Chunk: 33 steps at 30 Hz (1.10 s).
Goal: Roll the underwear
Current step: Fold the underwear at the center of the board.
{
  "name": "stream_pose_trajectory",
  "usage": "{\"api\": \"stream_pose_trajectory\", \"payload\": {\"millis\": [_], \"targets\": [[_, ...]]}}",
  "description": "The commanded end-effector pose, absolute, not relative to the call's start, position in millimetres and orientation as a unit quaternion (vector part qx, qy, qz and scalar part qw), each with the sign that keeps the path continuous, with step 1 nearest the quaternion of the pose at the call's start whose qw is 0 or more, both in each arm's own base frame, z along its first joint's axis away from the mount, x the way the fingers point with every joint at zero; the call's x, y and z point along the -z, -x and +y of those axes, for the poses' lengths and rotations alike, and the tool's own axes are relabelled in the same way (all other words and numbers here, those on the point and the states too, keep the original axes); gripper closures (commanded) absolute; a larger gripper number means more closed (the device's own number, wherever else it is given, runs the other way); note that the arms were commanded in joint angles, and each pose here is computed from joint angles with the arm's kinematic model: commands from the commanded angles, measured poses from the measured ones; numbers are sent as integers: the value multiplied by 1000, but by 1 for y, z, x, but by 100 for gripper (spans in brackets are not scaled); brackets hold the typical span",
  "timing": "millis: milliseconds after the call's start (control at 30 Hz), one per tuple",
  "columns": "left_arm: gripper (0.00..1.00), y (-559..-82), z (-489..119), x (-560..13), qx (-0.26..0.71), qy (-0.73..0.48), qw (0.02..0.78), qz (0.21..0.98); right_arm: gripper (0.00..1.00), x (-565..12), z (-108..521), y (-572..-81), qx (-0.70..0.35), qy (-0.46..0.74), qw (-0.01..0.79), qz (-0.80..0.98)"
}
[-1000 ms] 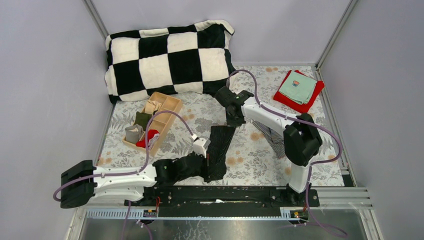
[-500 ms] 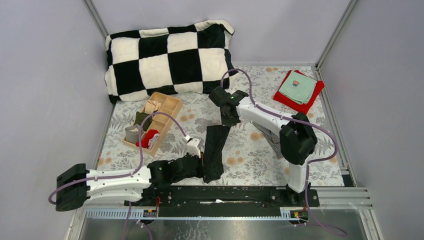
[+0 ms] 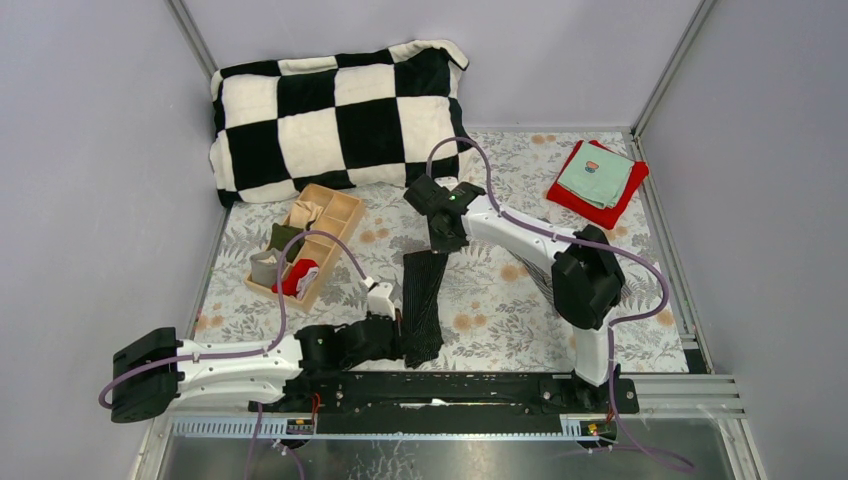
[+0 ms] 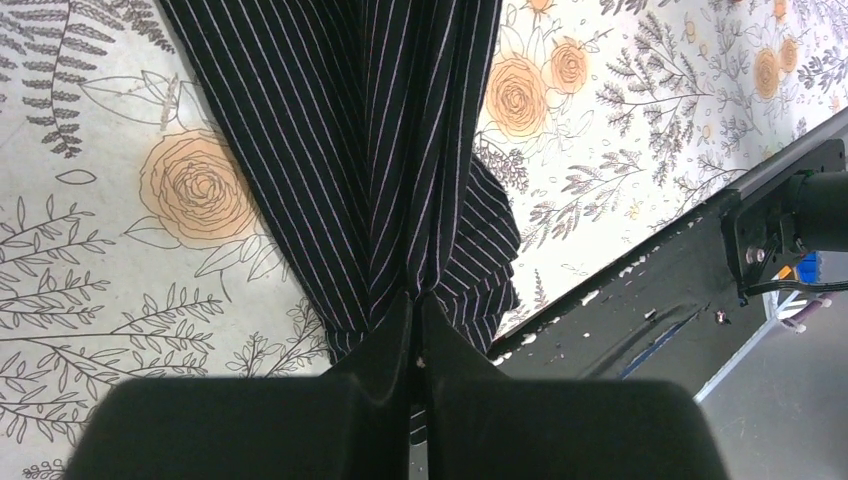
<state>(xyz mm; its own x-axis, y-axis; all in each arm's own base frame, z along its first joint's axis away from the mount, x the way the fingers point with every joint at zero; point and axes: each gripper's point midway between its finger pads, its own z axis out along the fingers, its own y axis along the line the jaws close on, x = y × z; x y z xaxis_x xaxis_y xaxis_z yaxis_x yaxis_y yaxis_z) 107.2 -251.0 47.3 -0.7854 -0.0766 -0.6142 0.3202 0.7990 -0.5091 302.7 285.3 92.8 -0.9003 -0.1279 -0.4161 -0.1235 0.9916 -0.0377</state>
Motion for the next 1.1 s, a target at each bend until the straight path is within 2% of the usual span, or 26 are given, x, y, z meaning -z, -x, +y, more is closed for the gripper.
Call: {"api": "stream_pose_trajectory", "payload": {"millis": [0,567,1067], "targets": [[100,-104,-239,-29,290,-61,310,903,100,-115,307,-320,-7,66,266,962],[100,-95,-230,6,268,-53,280,921,100,-115,344,-309,-55,85,247,964],[100,-94,-229,8,263,-52,275,923,100,-101,396,-294,-173,106,194,960]]}}
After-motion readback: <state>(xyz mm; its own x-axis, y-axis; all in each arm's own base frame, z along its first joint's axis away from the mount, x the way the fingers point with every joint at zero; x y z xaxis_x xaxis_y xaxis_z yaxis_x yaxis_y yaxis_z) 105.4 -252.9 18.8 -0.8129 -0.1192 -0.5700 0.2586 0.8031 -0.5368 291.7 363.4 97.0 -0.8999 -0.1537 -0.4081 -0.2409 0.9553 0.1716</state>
